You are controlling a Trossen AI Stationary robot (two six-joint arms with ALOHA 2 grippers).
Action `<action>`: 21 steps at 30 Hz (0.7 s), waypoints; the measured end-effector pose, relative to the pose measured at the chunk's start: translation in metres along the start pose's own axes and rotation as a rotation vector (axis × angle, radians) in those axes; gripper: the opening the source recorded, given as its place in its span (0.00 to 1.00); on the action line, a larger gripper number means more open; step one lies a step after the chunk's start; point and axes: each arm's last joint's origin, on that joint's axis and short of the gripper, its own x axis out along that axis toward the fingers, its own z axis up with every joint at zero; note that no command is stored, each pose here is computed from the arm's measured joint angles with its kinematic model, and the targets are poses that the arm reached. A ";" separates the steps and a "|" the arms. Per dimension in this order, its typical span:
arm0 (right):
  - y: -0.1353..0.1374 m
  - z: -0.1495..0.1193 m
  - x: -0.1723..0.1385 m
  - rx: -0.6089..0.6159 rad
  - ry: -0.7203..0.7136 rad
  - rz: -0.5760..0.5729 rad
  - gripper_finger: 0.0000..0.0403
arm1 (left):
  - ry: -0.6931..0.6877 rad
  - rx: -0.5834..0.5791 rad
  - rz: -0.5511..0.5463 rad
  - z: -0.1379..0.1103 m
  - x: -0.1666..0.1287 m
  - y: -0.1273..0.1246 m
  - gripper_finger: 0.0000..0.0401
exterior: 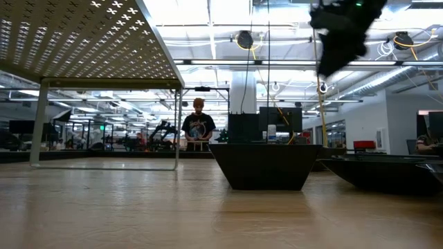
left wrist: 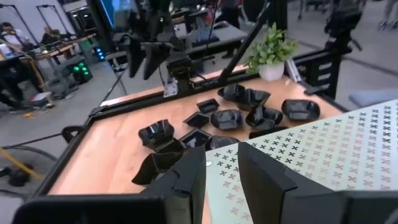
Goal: Pick & Place Mini shaped plates
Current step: Stack the square plate on top of the other square plate on the shelf
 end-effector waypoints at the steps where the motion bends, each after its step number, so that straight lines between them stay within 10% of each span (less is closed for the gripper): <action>1: -0.006 -0.004 -0.001 0.025 0.091 -0.001 0.52 | -0.003 -0.019 0.005 -0.003 0.001 0.003 0.24; 8: -0.027 -0.031 0.009 0.165 0.538 -0.045 0.52 | 0.045 -0.098 0.066 -0.027 0.017 0.024 0.24; 21: -0.025 -0.085 0.039 0.338 0.798 -0.079 0.52 | -0.006 -0.016 0.189 -0.022 0.020 0.036 0.24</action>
